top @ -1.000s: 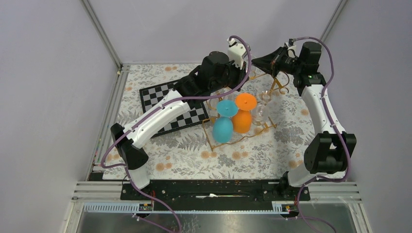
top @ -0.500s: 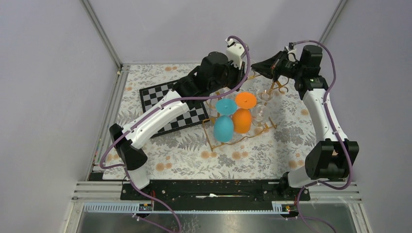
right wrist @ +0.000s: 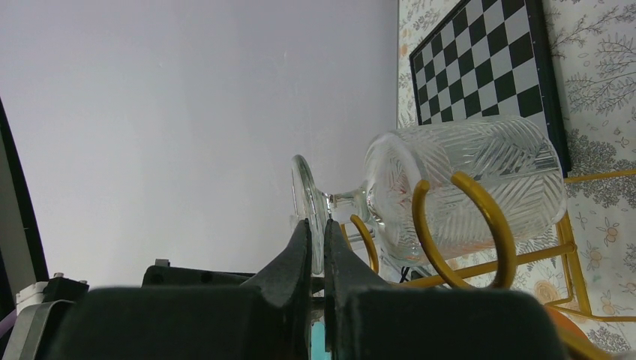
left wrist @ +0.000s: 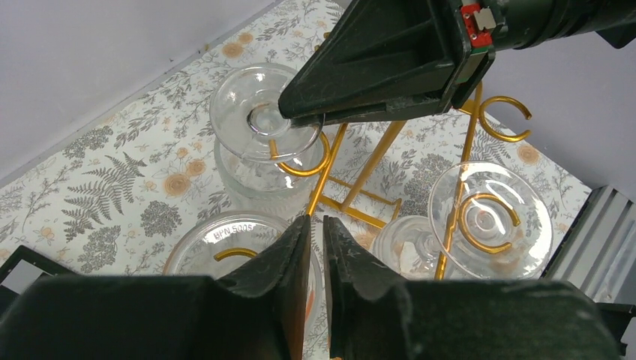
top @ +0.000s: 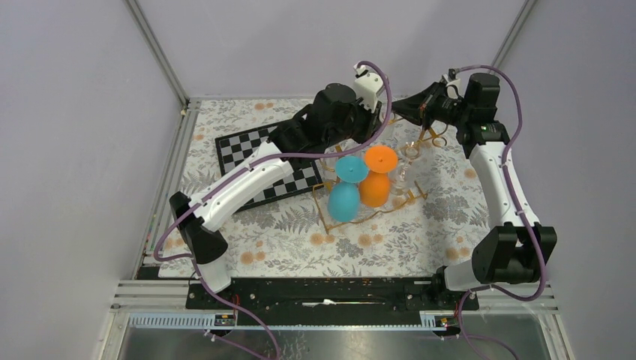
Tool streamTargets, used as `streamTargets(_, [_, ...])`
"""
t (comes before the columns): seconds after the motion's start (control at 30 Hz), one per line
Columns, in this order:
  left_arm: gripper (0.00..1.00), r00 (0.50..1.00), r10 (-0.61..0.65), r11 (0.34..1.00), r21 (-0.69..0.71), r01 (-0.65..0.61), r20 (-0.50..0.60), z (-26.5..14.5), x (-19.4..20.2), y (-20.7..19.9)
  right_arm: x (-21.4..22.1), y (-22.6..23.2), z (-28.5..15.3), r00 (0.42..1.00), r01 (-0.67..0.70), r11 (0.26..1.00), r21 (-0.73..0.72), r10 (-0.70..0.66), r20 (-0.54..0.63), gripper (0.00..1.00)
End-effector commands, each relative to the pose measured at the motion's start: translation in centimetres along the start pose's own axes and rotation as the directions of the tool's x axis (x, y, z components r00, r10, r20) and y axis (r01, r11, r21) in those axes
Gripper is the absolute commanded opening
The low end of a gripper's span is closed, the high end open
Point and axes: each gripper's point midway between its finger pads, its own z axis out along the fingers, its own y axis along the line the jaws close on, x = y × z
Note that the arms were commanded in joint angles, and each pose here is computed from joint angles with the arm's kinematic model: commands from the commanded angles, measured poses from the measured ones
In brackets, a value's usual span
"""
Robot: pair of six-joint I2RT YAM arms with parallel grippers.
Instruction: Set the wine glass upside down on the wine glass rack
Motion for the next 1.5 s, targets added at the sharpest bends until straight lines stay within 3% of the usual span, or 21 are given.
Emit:
streamTargets(0.0, [0.19,0.996,0.049,0.999,-0.014,-0.048,0.079,-1.9,-3.4,-0.4,2.0,3.1,-1.8,0.996,0.094,0.993,-0.07,-0.094,0.001,0.0])
streamTargets(0.5, [0.22,0.993,0.1,0.995,-0.016,-0.1,0.057,-1.6,-2.9,-0.8,1.9,2.2,-1.6,0.997,0.075,0.995,-0.069,-0.074,0.024,0.0])
streamTargets(0.73, [0.0,0.99,0.13,0.991,0.038,-0.132,0.057,-1.9,-2.9,-2.3,1.7,2.4,-1.6,0.997,0.075,0.994,-0.081,-0.073,0.031,0.0])
streamTargets(0.93, [0.0,0.991,0.13,0.988,0.076,-0.132,0.034,-1.1,-2.0,-3.4,1.8,2.7,-1.7,0.997,0.079,0.993,-0.086,-0.077,0.031,0.0])
streamTargets(1.47, [0.0,0.996,0.088,0.996,0.0,-0.088,-0.022,1.9,0.0,-2.5,2.3,2.6,-2.0,0.997,0.078,0.993,-0.085,-0.076,0.026,0.0])
